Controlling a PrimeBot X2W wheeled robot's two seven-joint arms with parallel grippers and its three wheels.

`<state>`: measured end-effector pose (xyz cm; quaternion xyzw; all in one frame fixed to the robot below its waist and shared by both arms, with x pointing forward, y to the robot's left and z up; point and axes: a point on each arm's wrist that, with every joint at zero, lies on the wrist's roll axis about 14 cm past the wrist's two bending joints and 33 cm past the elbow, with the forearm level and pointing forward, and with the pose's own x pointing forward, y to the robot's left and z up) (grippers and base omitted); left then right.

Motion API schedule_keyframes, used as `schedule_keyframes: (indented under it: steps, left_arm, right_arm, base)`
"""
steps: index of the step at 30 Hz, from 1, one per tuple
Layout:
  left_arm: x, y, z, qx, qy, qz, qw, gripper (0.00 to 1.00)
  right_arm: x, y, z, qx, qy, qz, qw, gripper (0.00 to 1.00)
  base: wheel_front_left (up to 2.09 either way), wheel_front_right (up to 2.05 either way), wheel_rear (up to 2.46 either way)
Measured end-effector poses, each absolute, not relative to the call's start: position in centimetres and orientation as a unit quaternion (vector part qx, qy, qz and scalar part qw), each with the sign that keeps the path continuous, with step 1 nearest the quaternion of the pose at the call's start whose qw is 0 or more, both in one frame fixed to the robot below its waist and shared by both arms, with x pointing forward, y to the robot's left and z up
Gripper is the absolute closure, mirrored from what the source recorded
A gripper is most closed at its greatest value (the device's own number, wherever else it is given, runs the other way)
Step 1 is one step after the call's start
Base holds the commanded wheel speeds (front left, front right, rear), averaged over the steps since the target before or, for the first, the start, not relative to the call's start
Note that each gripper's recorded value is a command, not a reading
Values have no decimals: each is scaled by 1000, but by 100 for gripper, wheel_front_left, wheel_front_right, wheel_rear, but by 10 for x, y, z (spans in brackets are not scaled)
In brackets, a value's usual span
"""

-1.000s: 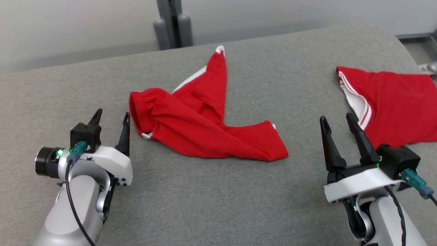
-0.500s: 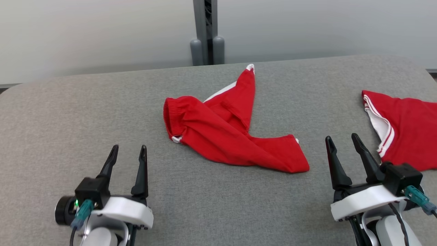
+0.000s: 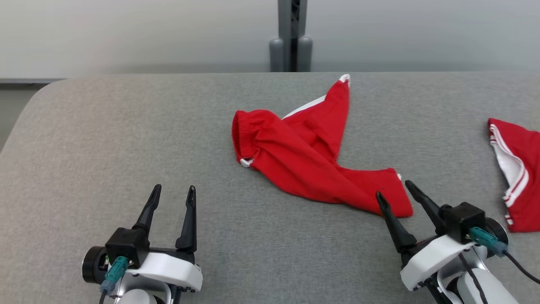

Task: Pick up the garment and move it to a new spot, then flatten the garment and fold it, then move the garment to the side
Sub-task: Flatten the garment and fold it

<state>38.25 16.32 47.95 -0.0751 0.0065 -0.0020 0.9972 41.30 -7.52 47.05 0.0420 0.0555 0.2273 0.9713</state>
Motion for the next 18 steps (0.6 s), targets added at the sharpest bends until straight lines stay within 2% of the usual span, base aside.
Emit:
schedule_keyframes:
  steps: [12, 13, 14, 18]
  left_arm:
    - [370, 185, 462, -74, 34, 36, 996, 0]
    - [370, 187, 462, -73, 33, 40, 996, 0]
    - [369, 190, 460, -73, 35, 44, 996, 0]
    - [365, 196, 456, -72, 43, 55, 995, 0]
  right_arm:
    - [422, -52, 398, -40, 173, 303, 936, 0]
    - [424, -51, 393, -46, 180, 307, 933, 60]
    - [425, -49, 389, -52, 186, 313, 930, 100]
    - [426, -37, 380, -65, 195, 339, 918, 100]
  base:
    - [0, 0, 0]
    - [0, 0, 0]
    - [0, 0, 0]
    - [0, 0, 0]
